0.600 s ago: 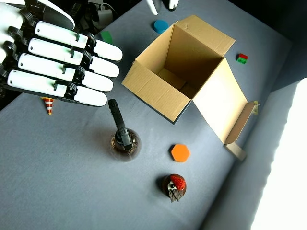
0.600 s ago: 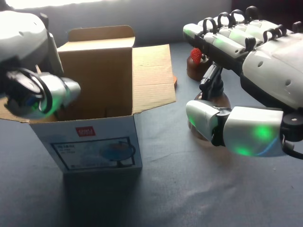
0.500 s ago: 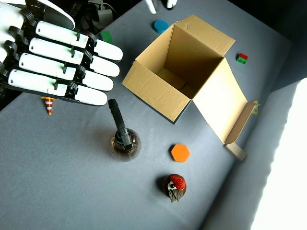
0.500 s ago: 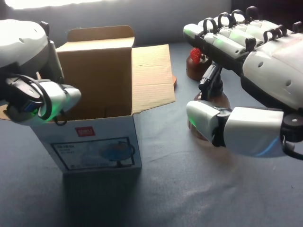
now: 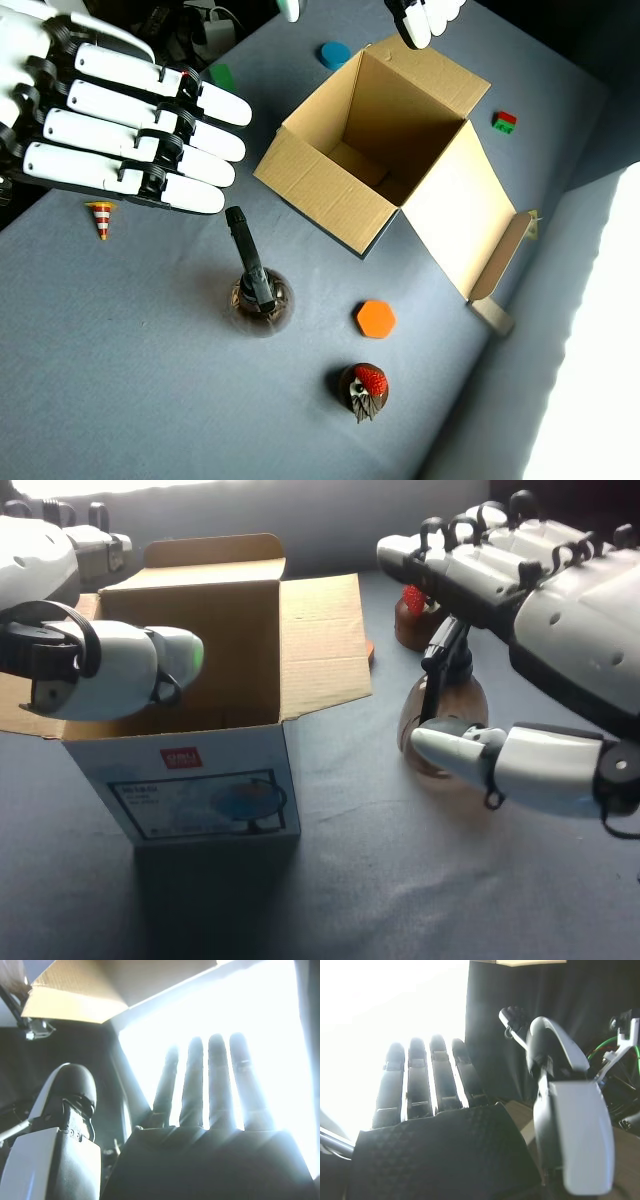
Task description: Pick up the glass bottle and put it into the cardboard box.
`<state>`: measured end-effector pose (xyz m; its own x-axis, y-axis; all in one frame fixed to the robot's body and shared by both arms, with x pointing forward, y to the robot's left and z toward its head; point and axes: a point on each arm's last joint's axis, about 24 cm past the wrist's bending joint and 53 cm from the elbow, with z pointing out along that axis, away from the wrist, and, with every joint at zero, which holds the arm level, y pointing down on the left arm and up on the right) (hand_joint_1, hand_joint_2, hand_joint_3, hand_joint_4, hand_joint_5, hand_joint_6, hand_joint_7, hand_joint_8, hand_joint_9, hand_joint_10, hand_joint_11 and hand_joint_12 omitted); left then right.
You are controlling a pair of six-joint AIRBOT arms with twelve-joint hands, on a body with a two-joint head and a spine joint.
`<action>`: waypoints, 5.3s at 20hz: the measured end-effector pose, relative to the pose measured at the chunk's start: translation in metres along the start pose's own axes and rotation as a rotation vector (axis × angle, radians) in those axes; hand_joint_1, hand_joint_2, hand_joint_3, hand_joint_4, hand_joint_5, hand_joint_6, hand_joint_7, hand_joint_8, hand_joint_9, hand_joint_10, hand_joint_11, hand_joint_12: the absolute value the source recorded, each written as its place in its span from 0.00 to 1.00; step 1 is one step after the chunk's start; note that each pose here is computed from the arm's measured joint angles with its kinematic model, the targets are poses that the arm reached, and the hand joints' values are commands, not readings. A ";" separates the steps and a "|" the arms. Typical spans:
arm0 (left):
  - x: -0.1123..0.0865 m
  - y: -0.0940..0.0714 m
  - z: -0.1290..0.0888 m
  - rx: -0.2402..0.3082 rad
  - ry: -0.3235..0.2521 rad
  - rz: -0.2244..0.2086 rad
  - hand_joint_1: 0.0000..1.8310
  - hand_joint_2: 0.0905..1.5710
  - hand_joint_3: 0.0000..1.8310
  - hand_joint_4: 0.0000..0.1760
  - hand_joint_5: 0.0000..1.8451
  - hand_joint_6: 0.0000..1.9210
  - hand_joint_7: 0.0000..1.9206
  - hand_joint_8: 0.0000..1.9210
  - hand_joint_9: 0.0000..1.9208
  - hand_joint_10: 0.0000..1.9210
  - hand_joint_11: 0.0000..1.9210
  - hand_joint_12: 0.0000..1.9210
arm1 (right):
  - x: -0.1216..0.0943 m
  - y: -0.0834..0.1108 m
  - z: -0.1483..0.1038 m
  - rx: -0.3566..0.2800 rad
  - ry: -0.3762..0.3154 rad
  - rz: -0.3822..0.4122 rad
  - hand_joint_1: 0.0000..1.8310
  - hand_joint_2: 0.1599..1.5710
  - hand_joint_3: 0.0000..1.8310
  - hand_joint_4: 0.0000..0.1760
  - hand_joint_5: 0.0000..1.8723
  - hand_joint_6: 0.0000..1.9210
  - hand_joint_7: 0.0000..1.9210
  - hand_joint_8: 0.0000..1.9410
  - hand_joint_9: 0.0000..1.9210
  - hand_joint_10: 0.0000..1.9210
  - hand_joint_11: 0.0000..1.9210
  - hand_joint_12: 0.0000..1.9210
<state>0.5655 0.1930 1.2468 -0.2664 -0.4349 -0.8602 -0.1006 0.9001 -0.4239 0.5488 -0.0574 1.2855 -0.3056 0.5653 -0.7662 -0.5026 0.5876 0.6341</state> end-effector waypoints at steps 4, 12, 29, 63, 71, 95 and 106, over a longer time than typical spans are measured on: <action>0.001 -0.009 -0.020 0.011 -0.028 0.019 0.06 0.75 0.01 0.00 0.08 0.00 0.11 0.00 0.10 0.00 0.00 0.29 | -0.007 -0.009 0.006 -0.064 0.037 0.036 0.50 0.63 0.04 0.00 0.00 0.01 0.02 0.00 0.00 0.03 0.00 0.00; 0.027 -0.001 -0.064 -0.078 0.023 -0.032 0.06 0.75 0.00 0.00 0.08 0.00 0.10 0.00 0.10 0.00 0.00 0.28 | -0.012 -0.024 0.007 -0.223 0.141 0.006 0.63 0.58 0.03 0.00 0.00 0.00 0.00 0.00 0.00 0.00 0.00 0.00; 0.100 0.008 -0.117 -0.160 0.209 -0.195 0.04 0.76 0.00 0.00 0.08 0.00 0.11 0.00 0.10 0.00 0.00 0.30 | -0.048 -0.104 0.048 -0.226 0.246 0.104 0.65 0.57 0.03 0.00 0.01 0.00 0.02 0.01 0.00 0.00 0.00 0.00; 0.166 0.005 -0.076 -0.117 0.239 -0.096 0.02 0.77 0.00 0.00 0.10 0.00 0.12 0.00 0.11 0.00 0.00 0.29 | 0.011 -0.132 0.113 -0.142 0.373 0.221 0.60 0.57 0.05 0.00 0.03 0.01 0.07 0.02 0.04 0.02 0.00 0.00; 0.167 0.008 -0.069 -0.116 0.216 -0.133 0.01 0.78 0.00 0.00 0.09 0.00 0.12 0.00 0.11 0.00 0.00 0.27 | 0.017 -0.133 0.113 -0.145 0.383 0.207 0.60 0.57 0.06 0.00 0.04 0.02 0.08 0.02 0.04 0.02 0.00 0.00; 0.171 0.014 -0.069 -0.085 0.138 -0.197 0.04 0.78 0.00 0.00 0.10 0.00 0.13 0.00 0.12 0.00 0.00 0.30 | 0.010 -0.129 0.117 -0.157 0.369 0.194 0.64 0.75 0.00 0.00 0.39 0.71 0.45 0.66 0.42 0.81 0.32 1.00; 0.166 0.017 -0.051 -0.076 0.100 -0.211 0.03 0.78 0.00 0.00 0.10 0.00 0.13 0.00 0.12 0.00 0.00 0.30 | -0.080 -0.053 0.101 -0.323 0.241 0.155 0.64 0.75 0.00 0.00 0.38 0.72 0.47 0.64 0.43 0.77 0.31 1.00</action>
<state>0.4706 0.1376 1.1110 -0.3248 -0.6123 -0.7208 -0.2353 0.7905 -0.5654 0.6817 -0.0755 1.3241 -0.5585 0.4590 -0.6910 -0.6513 0.2732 0.7079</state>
